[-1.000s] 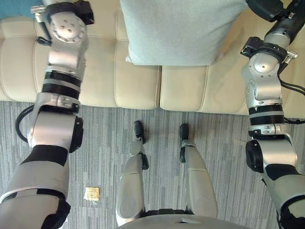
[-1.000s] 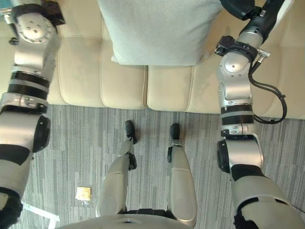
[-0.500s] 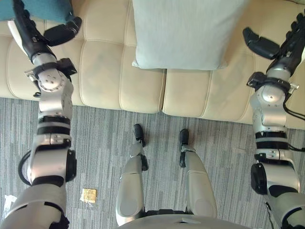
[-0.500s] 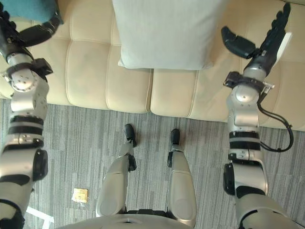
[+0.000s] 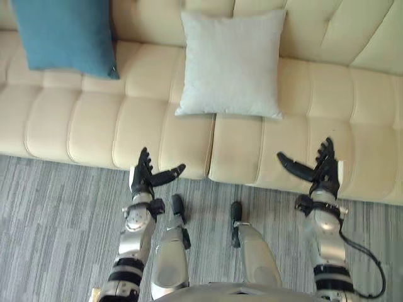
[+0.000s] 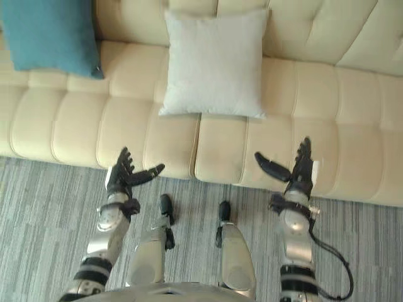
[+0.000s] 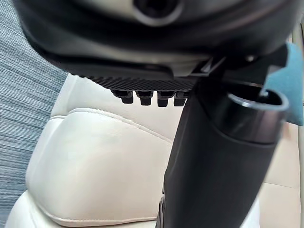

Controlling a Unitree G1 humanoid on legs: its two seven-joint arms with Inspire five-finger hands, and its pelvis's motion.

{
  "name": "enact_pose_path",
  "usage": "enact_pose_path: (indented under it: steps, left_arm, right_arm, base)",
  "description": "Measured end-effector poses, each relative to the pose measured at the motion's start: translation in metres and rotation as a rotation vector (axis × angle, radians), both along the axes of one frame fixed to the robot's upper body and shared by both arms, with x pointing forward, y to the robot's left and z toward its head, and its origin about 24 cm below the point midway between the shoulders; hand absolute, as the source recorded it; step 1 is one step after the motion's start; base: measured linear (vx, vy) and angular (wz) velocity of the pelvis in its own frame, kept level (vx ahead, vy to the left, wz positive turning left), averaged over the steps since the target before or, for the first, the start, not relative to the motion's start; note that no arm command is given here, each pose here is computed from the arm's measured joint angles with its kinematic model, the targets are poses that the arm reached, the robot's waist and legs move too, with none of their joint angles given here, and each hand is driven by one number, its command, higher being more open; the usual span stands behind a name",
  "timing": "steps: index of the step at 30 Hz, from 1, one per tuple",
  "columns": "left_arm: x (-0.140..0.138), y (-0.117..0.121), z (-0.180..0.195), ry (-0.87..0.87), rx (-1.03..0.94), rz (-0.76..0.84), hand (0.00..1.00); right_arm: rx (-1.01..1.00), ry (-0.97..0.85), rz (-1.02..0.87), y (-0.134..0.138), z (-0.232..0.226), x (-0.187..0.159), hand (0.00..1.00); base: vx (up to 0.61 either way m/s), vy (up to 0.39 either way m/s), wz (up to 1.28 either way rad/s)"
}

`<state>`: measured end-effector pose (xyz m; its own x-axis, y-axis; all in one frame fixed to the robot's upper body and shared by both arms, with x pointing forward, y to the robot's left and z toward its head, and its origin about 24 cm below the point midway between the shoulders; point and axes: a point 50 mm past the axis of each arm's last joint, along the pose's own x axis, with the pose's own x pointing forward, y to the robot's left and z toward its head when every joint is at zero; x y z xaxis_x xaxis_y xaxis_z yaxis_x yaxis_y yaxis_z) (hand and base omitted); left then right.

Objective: Pick up cushions and gather them together orderly.

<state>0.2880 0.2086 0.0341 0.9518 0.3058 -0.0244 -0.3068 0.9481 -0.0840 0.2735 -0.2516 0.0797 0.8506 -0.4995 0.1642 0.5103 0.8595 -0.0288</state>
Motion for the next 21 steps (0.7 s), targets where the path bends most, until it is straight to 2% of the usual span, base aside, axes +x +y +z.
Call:
enact_pose_path:
  steps: [6, 9, 12, 16, 21]
  left_arm:
    - [-0.053, -0.011, -0.065, 0.239, -0.053, -0.044, 1.00]
    - [-0.082, -0.010, -0.101, 0.402, -0.074, -0.039, 1.00]
    - [-0.109, -0.010, -0.134, 0.595, -0.013, -0.093, 1.00]
    - [-0.130, -0.011, -0.156, 0.748, 0.031, -0.131, 1.00]
    - [-0.145, -0.012, -0.168, 0.841, 0.055, -0.146, 1.00]
  right_arm:
    - [0.104, 0.270, 0.040, 0.013, -0.076, -0.051, 1.00]
    - [0.171, 0.450, 0.056, 0.020, -0.119, -0.077, 1.00]
    - [0.245, 0.672, 0.106, 0.035, -0.166, -0.105, 1.00]
    - [0.341, 0.808, 0.126, 0.054, -0.194, -0.126, 1.00]
    - [0.370, 0.875, 0.124, 0.059, -0.206, -0.134, 1.00]
  base:
    - [0.09, -0.016, -0.02]
    - [0.10, 0.001, 0.00]
    - [0.06, 0.006, 0.00]
    - [-0.01, 0.011, -0.04]
    - [-0.05, 0.037, -0.37]
